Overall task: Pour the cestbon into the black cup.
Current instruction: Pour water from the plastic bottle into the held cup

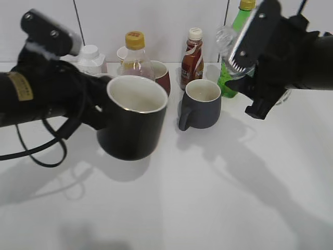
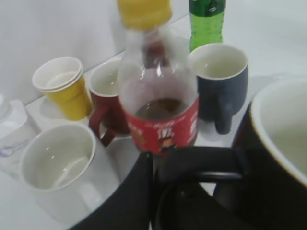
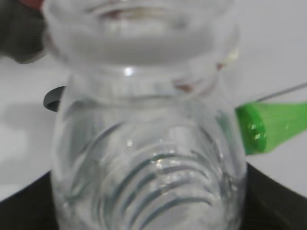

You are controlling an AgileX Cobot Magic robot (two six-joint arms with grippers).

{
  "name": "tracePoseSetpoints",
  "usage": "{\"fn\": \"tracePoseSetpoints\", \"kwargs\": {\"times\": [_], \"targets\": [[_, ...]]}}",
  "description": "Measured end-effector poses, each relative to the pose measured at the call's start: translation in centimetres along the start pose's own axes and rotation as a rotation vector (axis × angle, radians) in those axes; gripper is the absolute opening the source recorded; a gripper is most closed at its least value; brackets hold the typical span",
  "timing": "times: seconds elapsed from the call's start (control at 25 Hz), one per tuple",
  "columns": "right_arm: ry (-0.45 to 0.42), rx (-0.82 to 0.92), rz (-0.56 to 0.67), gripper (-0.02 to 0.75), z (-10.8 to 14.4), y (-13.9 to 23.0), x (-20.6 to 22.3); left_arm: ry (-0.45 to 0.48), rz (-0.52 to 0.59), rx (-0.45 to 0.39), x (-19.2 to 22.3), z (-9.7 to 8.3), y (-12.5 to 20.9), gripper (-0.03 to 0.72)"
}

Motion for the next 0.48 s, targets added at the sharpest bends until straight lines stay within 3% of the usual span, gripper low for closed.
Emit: {"fn": "tracePoseSetpoints", "kwargs": {"times": [0.48], "targets": [[-0.07,-0.374,-0.006,0.501,1.6,-2.3,0.8,0.107,0.047,0.052,1.8,-4.2,0.5,0.049]]}}
Point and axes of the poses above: a point on each arm's last joint axis where the gripper is mounted, x pointing out along that axis toward the gripper, z along the wrist's bending axis when the last joint is at zero, y = z × x, the point moved 5 cm from there along x, pointing out along that axis toward the gripper, and after that the axes turned 10 degrees about -x, right-handed, at the moved point
